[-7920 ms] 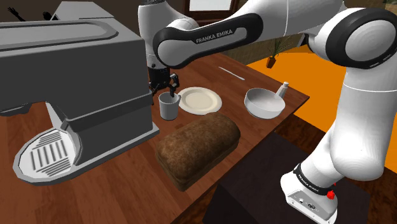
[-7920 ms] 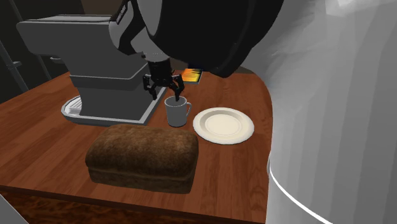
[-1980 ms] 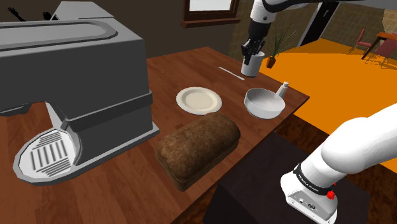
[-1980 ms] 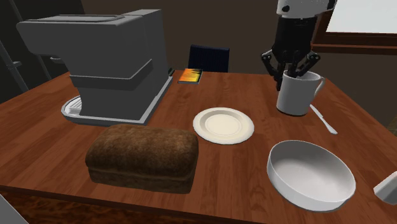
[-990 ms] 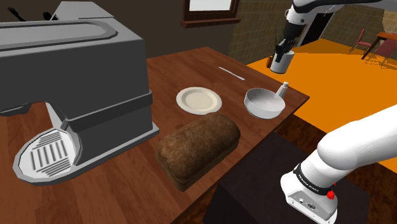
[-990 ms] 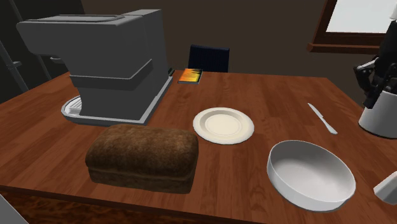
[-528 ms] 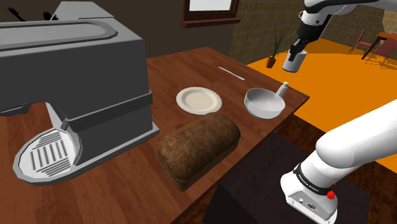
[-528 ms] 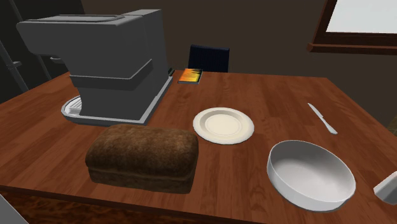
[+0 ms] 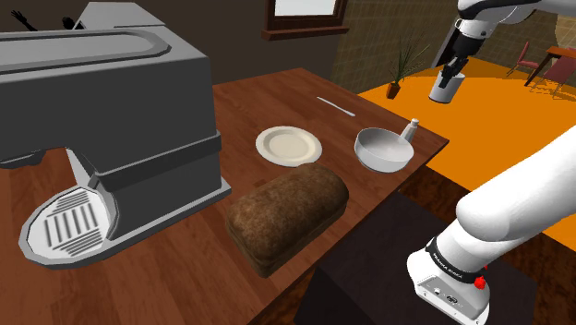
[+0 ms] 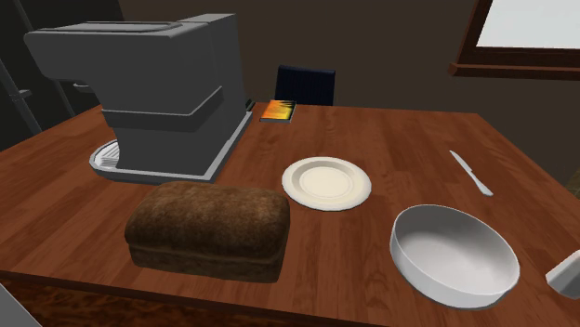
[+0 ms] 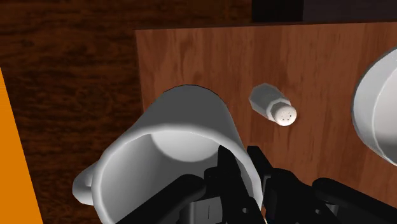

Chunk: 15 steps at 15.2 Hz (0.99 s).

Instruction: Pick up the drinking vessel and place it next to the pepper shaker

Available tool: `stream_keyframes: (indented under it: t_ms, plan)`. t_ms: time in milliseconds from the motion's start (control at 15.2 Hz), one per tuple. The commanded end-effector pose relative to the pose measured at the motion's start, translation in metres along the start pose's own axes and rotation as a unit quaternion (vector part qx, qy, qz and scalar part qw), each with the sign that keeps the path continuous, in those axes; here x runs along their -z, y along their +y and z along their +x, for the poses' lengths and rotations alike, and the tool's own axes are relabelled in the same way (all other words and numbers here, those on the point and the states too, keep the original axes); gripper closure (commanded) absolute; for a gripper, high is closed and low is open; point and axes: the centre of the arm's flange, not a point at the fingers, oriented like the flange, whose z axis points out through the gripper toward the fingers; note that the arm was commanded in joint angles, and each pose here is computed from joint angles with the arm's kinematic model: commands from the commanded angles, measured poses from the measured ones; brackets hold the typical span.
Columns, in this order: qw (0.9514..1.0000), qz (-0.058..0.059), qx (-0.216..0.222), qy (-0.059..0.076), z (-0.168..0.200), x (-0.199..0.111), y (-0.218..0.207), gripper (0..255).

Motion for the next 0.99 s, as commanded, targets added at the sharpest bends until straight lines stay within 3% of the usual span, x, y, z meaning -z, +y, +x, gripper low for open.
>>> stream_keyframes:
  t_ms: [0, 198, 924]
  plan:
    - [1.0000, 0.000, 0.001, 0.000, -0.005, 0.001, 0.025, 255]
    - [1.0000, 0.000, 0.001, 0.000, -0.016, -0.002, 0.067, 255]
    - [1.0000, 0.000, 0.001, 0.000, -0.018, -0.060, 0.063, 255]
